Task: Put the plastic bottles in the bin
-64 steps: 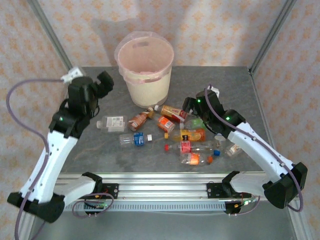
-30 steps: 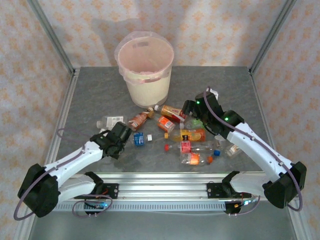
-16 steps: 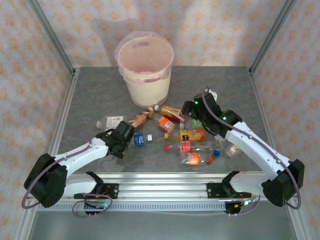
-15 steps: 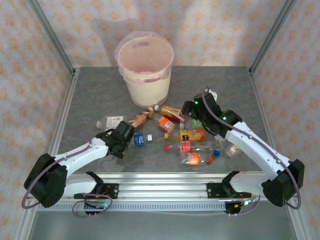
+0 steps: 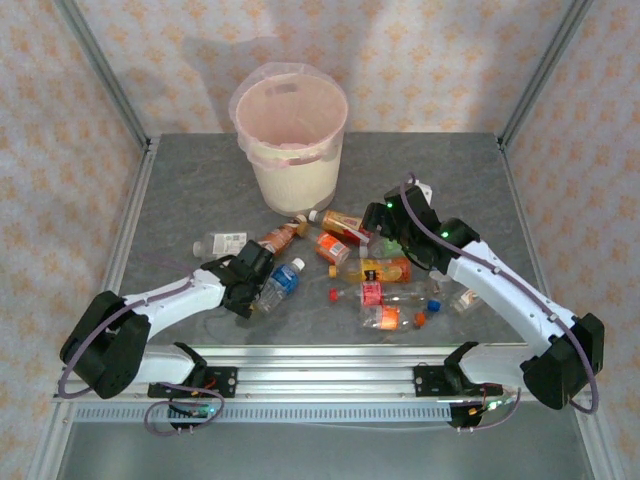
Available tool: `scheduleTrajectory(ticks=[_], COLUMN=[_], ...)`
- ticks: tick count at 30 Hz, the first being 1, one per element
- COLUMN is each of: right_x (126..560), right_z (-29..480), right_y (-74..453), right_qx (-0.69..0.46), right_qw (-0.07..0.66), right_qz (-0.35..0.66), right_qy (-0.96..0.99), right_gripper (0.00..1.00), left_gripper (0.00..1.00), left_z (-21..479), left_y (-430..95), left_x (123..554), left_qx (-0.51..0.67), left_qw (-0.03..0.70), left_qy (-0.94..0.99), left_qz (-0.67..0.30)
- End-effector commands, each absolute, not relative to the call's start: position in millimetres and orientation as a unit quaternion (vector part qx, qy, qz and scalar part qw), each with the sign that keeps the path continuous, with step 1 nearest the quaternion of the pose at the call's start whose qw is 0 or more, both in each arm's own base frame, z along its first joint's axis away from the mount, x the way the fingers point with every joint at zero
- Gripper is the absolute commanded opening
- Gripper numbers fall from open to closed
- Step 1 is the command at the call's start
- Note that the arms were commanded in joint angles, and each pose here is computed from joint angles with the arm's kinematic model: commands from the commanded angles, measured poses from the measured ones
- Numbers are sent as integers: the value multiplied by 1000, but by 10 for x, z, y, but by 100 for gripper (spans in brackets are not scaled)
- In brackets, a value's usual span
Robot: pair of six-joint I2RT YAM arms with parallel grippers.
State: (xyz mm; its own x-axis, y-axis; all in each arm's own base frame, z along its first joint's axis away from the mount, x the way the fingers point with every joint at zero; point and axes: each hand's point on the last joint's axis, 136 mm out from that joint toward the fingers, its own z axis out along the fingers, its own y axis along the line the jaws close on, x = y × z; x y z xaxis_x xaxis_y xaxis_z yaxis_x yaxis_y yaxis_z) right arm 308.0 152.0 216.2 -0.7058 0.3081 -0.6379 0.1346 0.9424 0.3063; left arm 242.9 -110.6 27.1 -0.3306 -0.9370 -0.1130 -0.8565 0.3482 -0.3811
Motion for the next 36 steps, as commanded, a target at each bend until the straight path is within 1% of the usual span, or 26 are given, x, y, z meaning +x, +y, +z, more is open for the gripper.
scheduleTrajectory(ticks=[1,6,9,14,19,23,31,36], right_x=[3045,3024,3014,3003,2993,2990,3022,3034], right_z=[2136,2146,2137,2159,2182,2193,2206,2171], right_y=[1520,1521,1521,1497,1439,1422,1447,1476], right_qx=[123,122,122,122,127,131,135,133], right_qw=[357,354,352,353,358,360,362,356], right_qz=[121,123,123,119,108,106,111,111], right_qy=[918,919,920,920,919,917,916,918], right_gripper=[99,100,100,100,100,100,100,100], left_gripper=[100,100,100,100,100,100,100,100], left_z=[241,399,558,888,1111,1092,979,824], left_y=[-1166,-1138,-1096,-1007,-1169,-1353,-1603,-1764], left_x=[2417,2405,2437,2562,2653,2591,2436,2389], left_qx=[-549,-498,-437,-299,-155,-77,30,55], left_qw=[146,152,162,189,199,175,163,149], left_qy=[813,848,881,935,967,980,986,987], left_qz=[-130,-105,-78,-20,-36,-61,-32,-31])
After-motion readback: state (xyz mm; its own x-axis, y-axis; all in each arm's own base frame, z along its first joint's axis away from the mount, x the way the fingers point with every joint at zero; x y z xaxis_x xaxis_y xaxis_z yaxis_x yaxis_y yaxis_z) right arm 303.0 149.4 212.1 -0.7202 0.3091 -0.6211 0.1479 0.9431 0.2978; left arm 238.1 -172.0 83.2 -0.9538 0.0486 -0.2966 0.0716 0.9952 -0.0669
